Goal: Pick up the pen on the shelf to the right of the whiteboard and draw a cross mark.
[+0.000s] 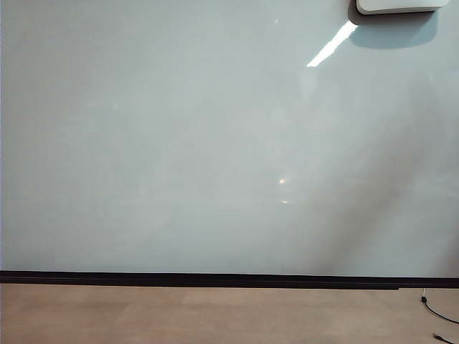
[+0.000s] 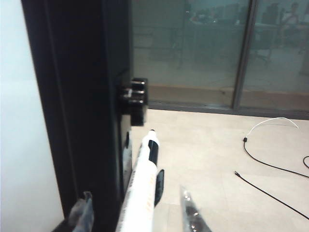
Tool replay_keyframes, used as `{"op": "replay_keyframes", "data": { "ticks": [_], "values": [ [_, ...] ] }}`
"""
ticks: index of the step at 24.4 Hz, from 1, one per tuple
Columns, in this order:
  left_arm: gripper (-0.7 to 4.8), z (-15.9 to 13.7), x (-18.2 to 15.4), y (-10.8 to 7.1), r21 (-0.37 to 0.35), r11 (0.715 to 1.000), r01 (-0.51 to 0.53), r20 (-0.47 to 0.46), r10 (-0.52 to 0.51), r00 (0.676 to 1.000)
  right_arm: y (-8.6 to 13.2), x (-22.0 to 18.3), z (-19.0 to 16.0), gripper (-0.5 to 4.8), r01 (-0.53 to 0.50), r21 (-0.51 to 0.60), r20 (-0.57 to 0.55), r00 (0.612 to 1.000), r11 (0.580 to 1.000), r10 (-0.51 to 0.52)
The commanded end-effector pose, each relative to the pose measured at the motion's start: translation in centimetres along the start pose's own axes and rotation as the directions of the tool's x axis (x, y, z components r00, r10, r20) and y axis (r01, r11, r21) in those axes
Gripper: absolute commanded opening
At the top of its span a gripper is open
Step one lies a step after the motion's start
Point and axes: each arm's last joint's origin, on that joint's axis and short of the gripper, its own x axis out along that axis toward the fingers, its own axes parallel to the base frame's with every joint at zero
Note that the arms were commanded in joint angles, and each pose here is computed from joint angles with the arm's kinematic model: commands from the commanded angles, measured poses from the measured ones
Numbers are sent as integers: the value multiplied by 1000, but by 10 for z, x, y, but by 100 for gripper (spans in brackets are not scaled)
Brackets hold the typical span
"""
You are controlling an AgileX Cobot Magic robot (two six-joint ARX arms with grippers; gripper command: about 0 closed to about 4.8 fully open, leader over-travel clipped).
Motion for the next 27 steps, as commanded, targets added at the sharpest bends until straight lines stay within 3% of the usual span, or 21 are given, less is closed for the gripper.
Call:
{"op": "replay_keyframes", "data": {
  "ticks": [1, 4, 10, 12, 18, 21, 26, 27],
  "values": [
    [-5, 2, 0, 0, 5, 1000, 1, 15, -1, 1000, 0, 0, 2, 228, -6, -13, 13, 1000, 1000, 6],
    [-4, 2, 0, 0, 5, 1000, 1, 15, -1, 1000, 0, 0, 2, 197, -6, -14, 13, 1000, 1000, 6],
    [-4, 2, 0, 0, 5, 1000, 1, 15, -1, 1000, 0, 1, 2, 196, -6, -16, 14, 1000, 1000, 6],
    [-4, 2, 0, 0, 5, 1000, 1, 15, -1, 1000, 0, 1, 2, 165, -6, -17, 14, 1000, 1000, 6],
    [-5, 2, 0, 0, 5, 1000, 1, 15, -1, 1000, 0, 1, 2, 157, -6, -20, 14, 1000, 1000, 6],
    [-4, 2, 0, 0, 5, 1000, 1, 15, -1, 1000, -1, 1, 3, 108, -5, -21, 14, 1000, 1000, 5],
    [-4, 2, 0, 0, 5, 1000, 0, 15, -1, 1000, -1, 1, 2, 89, -6, -21, 14, 1000, 1000, 6],
    [-4, 2, 0, 0, 5, 1000, 1, 15, -1, 1000, 0, 1, 3, 58, -12, -21, 14, 1000, 1000, 12]
  ]
}}
